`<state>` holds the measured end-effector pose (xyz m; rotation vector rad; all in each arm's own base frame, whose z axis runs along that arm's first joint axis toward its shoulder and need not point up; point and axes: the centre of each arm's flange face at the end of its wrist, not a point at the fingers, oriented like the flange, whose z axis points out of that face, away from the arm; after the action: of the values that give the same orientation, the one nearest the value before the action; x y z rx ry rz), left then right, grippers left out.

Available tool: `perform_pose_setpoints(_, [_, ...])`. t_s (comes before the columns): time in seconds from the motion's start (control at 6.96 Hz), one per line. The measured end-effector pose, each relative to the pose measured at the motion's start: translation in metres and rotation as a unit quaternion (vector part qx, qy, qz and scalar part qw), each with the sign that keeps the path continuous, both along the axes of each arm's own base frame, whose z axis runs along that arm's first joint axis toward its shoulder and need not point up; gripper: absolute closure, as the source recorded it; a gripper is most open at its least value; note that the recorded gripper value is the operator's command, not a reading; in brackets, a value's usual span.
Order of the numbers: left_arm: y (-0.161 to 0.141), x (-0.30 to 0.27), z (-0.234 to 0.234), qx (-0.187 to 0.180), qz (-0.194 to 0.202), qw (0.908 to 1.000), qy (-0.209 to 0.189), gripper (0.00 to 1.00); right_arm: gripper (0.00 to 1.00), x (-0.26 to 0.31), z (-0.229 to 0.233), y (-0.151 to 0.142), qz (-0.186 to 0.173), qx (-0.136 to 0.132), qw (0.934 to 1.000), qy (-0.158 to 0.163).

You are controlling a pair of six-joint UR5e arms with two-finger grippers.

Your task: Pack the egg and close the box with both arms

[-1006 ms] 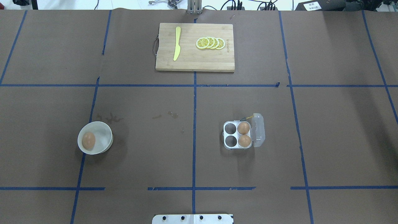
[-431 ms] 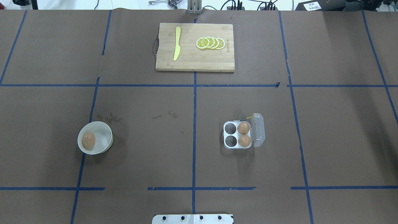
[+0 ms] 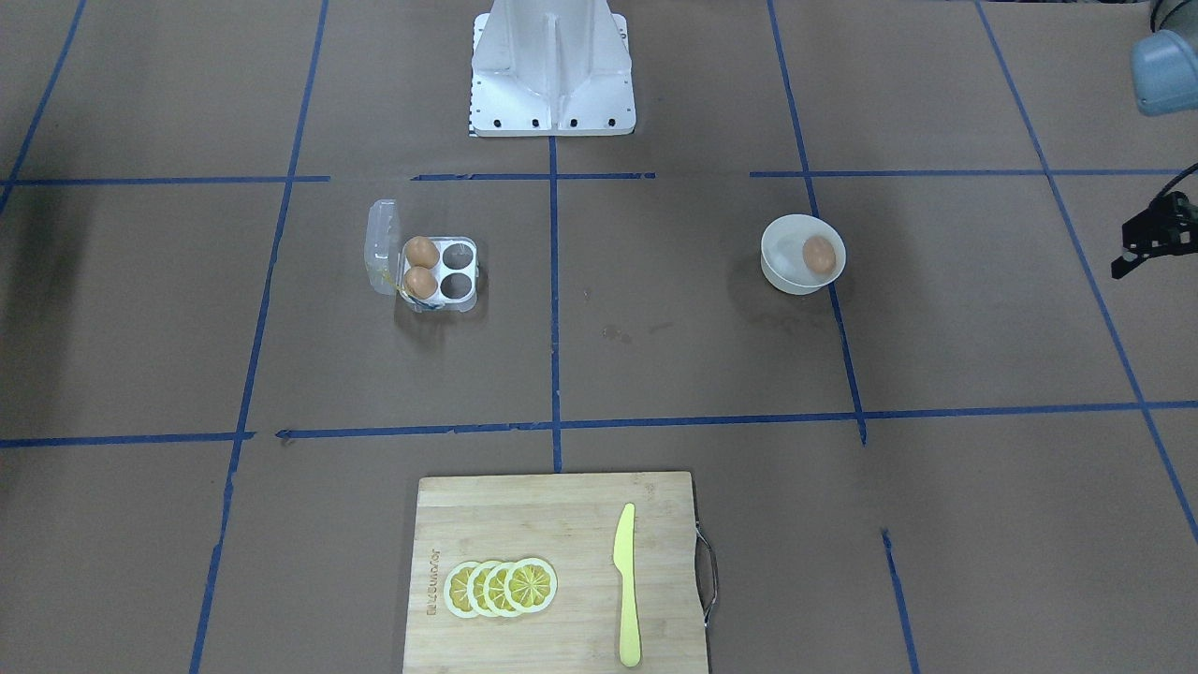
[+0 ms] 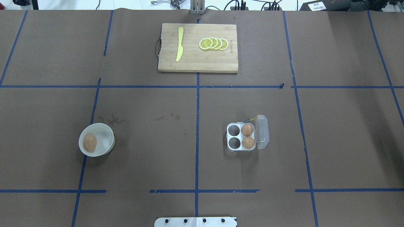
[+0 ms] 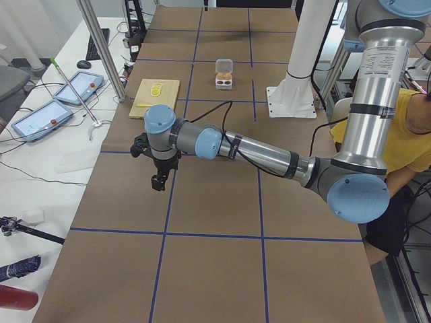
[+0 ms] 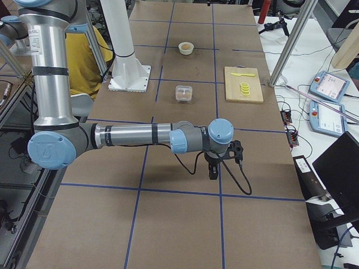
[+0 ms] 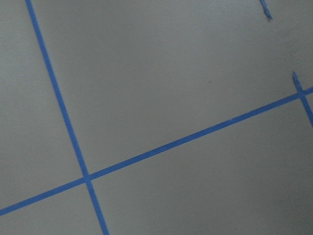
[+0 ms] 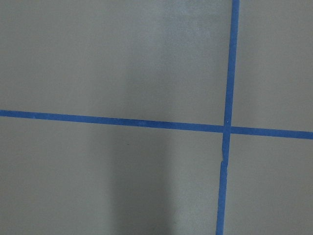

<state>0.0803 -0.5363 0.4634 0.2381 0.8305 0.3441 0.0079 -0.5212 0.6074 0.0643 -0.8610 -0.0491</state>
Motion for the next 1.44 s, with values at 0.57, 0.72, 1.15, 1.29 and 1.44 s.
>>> perform_pose_setpoints(0.57, [0.076,0.17,-0.119,-0.076,-0.053,0.9956,0.011,0.01,0.0,-0.02,-0.004,-0.001,-0.019,0.009,0.9998,-0.001])
perform_pose_setpoints(0.72, [0.1,0.215,-0.136,-0.092,-0.081,0.9925,0.001,0.02,0.0,-0.023,-0.003,-0.001,-0.022,0.009,0.9997,0.0])
perform_pose_setpoints(1.15, [0.137,0.275,-0.119,-0.109,-0.111,0.9867,-0.047,0.11,0.0,-0.029,0.001,0.001,-0.029,0.005,0.9996,0.001])
perform_pose_setpoints(1.29, [0.136,0.281,-0.103,-0.123,-0.117,0.9834,-0.063,0.12,0.0,-0.03,0.003,0.002,-0.031,0.004,0.9995,0.001])
perform_pose_setpoints(1.44, [0.134,0.287,-0.09,-0.133,-0.12,0.981,-0.075,0.14,0.0,-0.032,0.005,0.003,-0.032,0.002,0.9995,0.001])
